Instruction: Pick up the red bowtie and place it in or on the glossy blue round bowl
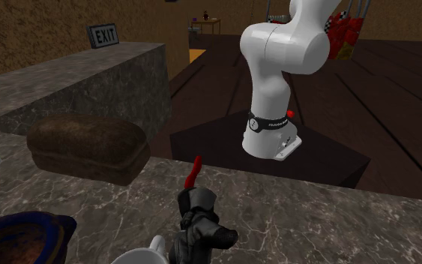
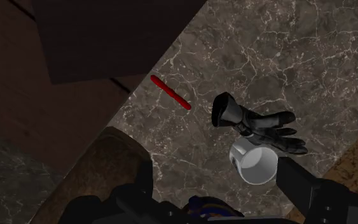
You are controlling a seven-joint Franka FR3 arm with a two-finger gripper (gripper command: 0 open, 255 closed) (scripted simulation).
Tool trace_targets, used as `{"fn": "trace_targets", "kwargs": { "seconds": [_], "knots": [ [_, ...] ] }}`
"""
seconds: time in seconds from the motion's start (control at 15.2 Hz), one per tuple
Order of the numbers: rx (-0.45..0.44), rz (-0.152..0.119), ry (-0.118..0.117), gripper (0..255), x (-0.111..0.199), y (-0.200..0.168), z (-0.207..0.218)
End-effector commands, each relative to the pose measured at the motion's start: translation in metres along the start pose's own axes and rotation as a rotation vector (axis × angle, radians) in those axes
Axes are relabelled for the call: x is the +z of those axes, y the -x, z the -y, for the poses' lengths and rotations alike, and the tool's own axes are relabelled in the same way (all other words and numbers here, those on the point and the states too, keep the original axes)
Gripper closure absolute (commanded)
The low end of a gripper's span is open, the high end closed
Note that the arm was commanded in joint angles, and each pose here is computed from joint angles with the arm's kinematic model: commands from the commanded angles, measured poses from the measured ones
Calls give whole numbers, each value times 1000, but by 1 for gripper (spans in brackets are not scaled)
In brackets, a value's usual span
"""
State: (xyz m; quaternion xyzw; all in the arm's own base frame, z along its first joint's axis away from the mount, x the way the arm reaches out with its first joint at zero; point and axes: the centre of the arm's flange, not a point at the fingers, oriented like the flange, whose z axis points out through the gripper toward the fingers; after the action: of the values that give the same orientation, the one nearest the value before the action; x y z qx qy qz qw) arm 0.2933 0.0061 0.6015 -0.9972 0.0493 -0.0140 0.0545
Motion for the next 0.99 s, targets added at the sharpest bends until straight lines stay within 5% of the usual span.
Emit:
{"fn": "trace_targets", "kwargs": {
  "seconds": [0.0, 0.92],
  "knots": [
    [0, 0, 0, 0, 0, 0, 0],
    [-439, 35, 29, 0, 184, 1, -7]
  ]
}}
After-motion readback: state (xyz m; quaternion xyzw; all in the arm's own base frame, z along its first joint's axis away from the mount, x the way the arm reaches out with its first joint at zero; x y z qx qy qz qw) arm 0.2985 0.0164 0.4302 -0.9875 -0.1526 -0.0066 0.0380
